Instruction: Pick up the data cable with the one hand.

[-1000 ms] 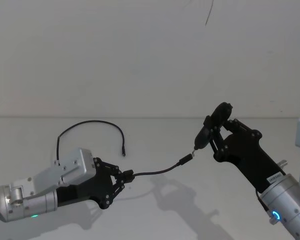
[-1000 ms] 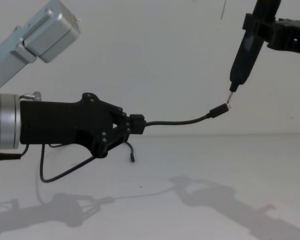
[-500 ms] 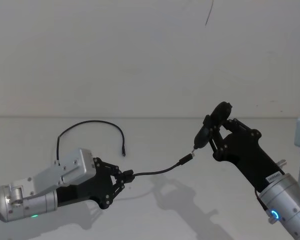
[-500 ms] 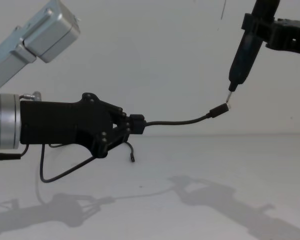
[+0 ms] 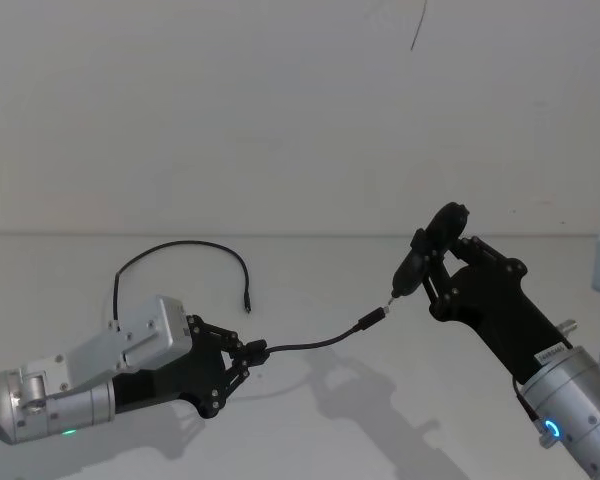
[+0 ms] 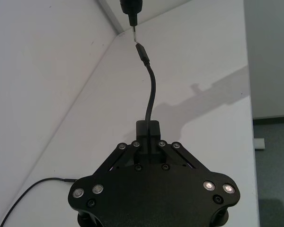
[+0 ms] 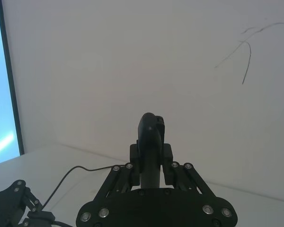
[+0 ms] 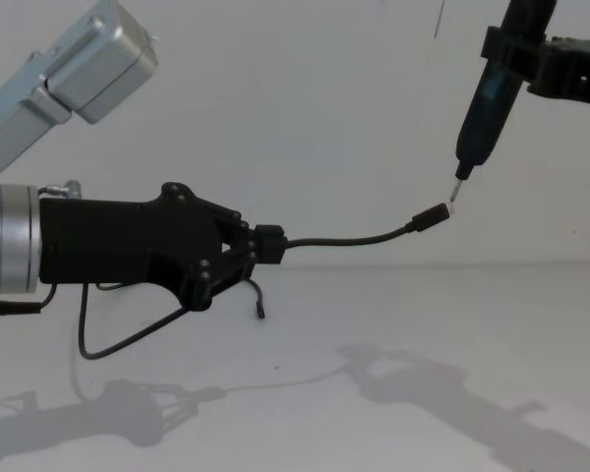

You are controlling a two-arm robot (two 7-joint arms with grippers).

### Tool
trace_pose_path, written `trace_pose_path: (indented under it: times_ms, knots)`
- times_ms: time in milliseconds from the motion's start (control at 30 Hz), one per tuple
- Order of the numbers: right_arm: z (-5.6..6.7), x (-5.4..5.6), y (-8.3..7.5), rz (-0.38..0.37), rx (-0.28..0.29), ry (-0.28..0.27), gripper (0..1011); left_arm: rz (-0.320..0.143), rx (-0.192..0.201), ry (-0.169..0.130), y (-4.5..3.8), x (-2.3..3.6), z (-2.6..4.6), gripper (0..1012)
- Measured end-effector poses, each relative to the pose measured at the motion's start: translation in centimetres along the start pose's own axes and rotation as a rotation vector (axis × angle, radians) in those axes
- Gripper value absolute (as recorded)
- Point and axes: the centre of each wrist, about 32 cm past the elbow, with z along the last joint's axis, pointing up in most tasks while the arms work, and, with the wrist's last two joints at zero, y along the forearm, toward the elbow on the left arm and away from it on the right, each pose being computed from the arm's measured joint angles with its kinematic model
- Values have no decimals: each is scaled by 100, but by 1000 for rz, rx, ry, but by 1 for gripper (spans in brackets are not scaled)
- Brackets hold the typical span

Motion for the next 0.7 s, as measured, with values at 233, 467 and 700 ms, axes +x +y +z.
trace_pose_path:
  times_ms: [233, 467, 700]
  knots:
    - [1, 4, -11, -4, -4, 2, 263, 0, 0, 0, 0, 0, 0, 34]
    - [0, 11, -21, -4, -7, 7, 263, 0, 0, 0, 0, 0, 0, 34]
    - [1, 21, -27, 0, -8, 11, 263, 0, 0, 0, 0, 0, 0, 34]
